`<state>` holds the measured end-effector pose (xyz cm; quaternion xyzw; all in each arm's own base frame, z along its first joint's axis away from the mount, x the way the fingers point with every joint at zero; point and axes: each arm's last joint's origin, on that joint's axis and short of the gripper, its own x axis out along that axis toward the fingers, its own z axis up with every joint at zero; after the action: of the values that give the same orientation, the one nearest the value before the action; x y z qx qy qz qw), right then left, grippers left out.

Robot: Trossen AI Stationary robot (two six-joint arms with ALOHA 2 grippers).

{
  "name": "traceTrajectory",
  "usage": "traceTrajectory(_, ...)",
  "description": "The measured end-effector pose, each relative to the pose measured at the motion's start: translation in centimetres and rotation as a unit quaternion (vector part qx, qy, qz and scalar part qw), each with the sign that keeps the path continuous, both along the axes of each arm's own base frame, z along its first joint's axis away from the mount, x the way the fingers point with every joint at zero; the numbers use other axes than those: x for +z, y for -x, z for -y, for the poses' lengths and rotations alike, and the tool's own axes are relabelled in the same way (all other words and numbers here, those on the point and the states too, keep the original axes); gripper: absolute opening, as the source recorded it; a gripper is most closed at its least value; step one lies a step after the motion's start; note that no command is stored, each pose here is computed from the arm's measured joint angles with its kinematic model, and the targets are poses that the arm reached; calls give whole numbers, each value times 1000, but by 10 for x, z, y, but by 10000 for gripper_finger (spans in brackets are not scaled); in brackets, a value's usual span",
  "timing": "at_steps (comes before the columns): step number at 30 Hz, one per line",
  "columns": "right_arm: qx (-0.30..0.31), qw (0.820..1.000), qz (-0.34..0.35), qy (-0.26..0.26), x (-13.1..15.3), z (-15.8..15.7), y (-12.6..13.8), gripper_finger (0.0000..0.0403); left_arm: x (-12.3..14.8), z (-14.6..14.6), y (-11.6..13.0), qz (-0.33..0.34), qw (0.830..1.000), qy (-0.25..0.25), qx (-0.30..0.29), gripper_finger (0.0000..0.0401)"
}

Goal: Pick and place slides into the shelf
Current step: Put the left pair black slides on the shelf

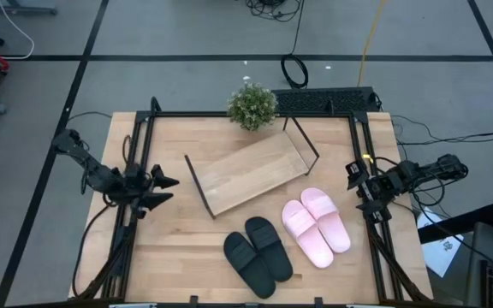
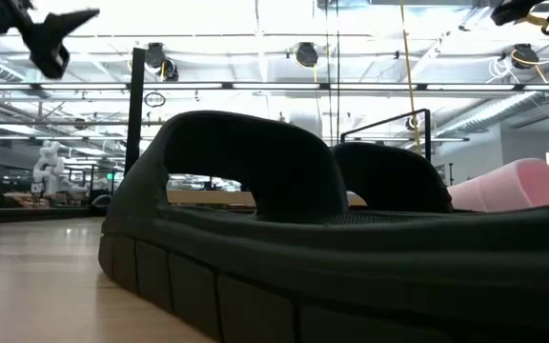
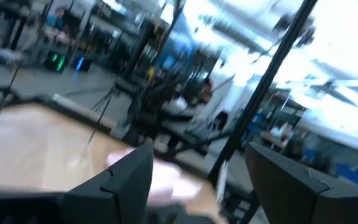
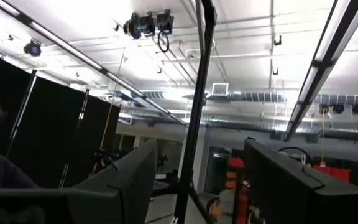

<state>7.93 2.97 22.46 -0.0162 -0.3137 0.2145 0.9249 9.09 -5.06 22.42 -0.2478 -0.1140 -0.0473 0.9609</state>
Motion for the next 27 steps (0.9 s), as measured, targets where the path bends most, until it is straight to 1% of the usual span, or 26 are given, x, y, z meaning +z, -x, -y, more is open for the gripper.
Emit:
traceTrajectory(2, 0, 1000, 6, -2, 1, 0, 1, 226, 3, 1, 0, 18, 1000, -7, -13, 253)
traceTrajectory(4, 0, 1000, 13, -3, 2, 0, 1, 226, 4, 4, -3, 22, 999, -13, -21, 253)
traceTrajectory(9, -8, 999, 37, 1, 6, 1, 4, 226, 4, 18, -19, 18, 999, -14, -31, 253)
traceTrajectory(10, -7, 999, 38, 1, 6, 1, 4, 226, 9, 23, -24, 22, 999, -16, -38, 253)
traceTrajectory(12, -7, 999, 36, 2, 6, 1, 4, 226, 26, 37, -34, 25, 998, -36, -55, 253)
traceTrajectory(15, -7, 999, 35, 2, 6, 1, 4, 226, 60, 68, -55, 12, 992, -97, -74, 253)
traceTrajectory(17, -5, 999, 34, 0, 6, 1, 4, 226, 83, 95, -72, -17, 986, -148, -80, 253)
traceTrajectory(20, -3, 1000, 26, 0, 5, 1, 3, 226, 105, 135, -98, -95, 971, -211, -56, 253)
traceTrajectory(23, 5, 1000, 16, -5, 4, 0, 1, 226, 114, 173, -125, -170, 956, -240, -13, 253)
traceTrajectory(25, 6, 1000, 13, -4, 4, 0, 1, 226, 114, 194, -142, -211, 943, -256, 10, 253)
traceTrajectory(27, 6, 1000, 9, -3, 4, 0, 0, 226, 111, 213, -158, -241, 935, -259, 27, 253)
